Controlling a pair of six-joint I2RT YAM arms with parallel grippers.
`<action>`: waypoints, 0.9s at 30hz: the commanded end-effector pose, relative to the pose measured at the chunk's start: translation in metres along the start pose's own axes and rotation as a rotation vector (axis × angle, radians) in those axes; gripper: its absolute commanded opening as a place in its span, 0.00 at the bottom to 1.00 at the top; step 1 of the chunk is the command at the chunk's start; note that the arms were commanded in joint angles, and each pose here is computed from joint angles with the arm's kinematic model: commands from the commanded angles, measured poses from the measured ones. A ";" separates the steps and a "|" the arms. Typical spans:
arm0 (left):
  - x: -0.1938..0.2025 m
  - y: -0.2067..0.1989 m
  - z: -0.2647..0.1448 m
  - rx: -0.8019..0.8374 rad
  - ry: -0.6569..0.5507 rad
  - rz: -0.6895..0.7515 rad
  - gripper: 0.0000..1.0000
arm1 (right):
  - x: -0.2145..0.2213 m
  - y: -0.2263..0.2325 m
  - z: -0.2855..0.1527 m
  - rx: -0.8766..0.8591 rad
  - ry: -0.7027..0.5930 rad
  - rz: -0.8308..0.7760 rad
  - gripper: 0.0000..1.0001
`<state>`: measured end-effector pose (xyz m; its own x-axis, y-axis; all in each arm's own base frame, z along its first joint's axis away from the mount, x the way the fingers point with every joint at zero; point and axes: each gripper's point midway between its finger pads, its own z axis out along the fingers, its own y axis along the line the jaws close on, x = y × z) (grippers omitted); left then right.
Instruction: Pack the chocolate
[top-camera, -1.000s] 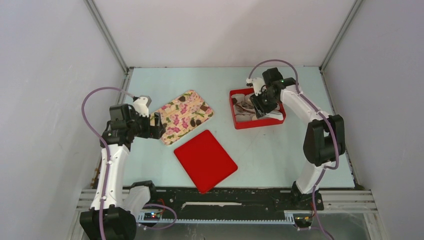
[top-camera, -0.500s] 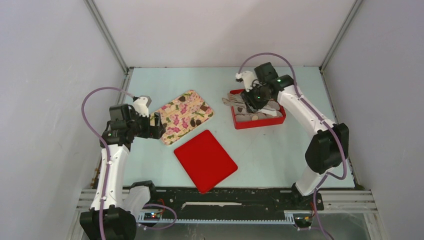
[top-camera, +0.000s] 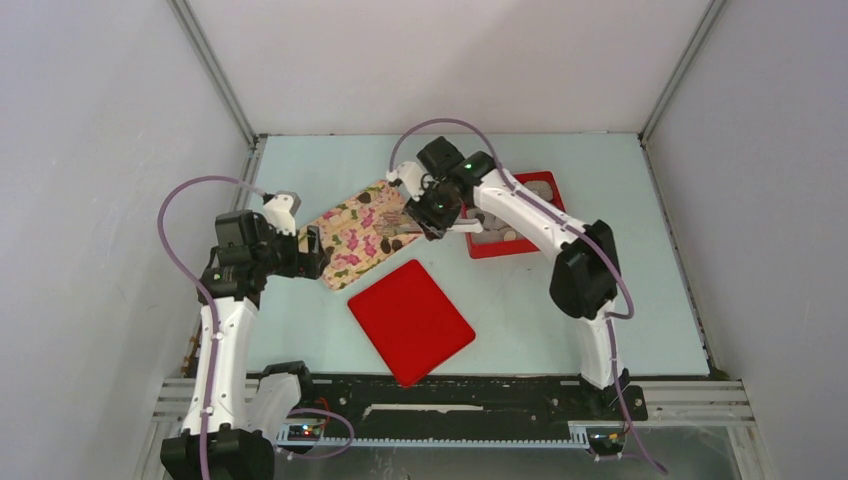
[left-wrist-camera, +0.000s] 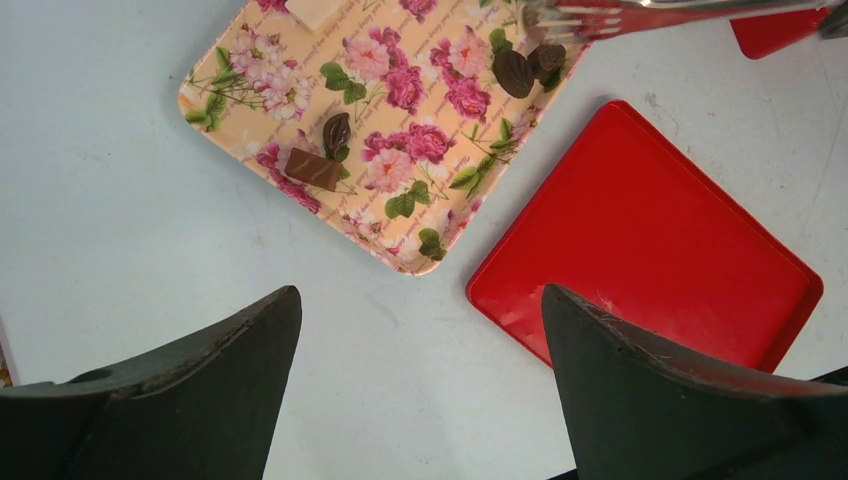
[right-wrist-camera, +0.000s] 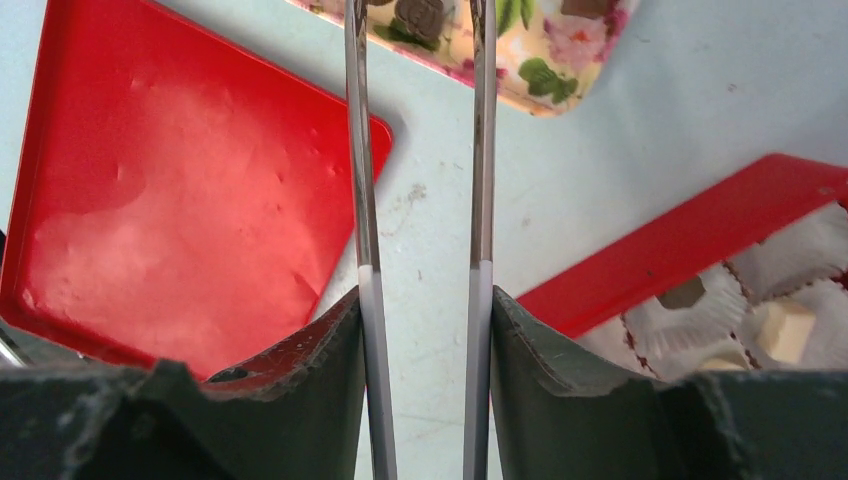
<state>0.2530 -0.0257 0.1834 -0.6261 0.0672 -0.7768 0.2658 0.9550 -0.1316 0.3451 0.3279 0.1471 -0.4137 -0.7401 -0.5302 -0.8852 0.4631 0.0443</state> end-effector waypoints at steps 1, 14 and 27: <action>-0.012 -0.001 -0.008 -0.008 -0.039 0.004 0.94 | -0.016 0.010 0.010 0.012 0.015 -0.003 0.46; -0.012 -0.002 -0.008 -0.003 -0.044 0.007 0.94 | 0.002 0.030 0.034 -0.007 0.121 -0.008 0.45; -0.010 -0.002 -0.008 -0.004 -0.047 0.013 0.94 | 0.013 0.029 0.041 0.032 0.178 -0.037 0.42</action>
<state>0.2523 -0.0258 0.1852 -0.6199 0.0684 -0.7817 0.2670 0.9551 -0.1281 0.3195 0.3511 0.1044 -0.4273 -0.8191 -0.3826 -0.8930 0.4485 0.0373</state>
